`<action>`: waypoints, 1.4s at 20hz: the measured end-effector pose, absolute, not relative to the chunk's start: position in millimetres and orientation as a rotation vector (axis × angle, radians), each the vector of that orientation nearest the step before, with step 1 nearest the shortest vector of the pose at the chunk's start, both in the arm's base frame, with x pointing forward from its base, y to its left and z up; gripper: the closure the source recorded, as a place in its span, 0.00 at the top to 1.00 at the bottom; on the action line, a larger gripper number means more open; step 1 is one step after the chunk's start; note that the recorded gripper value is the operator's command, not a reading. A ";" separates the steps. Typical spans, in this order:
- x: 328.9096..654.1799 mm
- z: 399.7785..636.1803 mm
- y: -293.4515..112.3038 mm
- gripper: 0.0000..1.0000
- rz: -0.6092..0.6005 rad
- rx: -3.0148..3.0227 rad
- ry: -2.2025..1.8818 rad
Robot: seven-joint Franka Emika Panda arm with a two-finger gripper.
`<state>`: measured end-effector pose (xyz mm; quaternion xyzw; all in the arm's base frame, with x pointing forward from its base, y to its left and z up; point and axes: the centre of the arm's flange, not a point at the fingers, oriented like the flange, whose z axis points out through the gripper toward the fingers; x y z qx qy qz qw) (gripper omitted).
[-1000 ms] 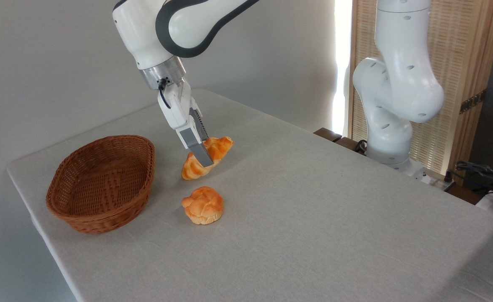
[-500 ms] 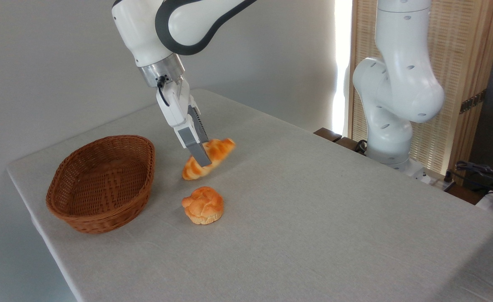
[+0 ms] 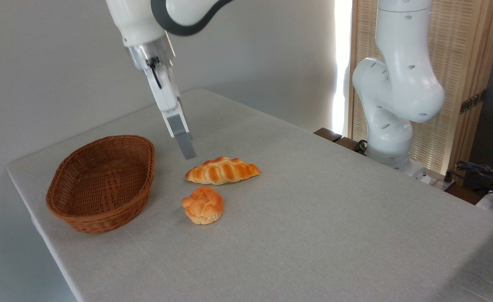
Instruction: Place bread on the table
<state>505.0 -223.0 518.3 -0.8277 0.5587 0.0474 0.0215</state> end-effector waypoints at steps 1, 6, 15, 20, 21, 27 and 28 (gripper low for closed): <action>513.4 533.0 -211.7 1.00 0.099 -2.608 1.659; 547.3 590.9 -136.9 1.00 -0.074 -2.734 1.397; 558.1 622.8 -46.4 1.00 -0.107 -2.905 1.164; 556.8 621.5 -31.4 1.00 -0.095 -2.965 1.129; 556.6 621.3 -30.1 1.00 -0.092 -2.969 1.125; 556.0 620.8 -29.8 1.00 -0.084 -2.973 1.125; 556.0 620.8 -29.5 1.00 -0.084 -2.973 1.124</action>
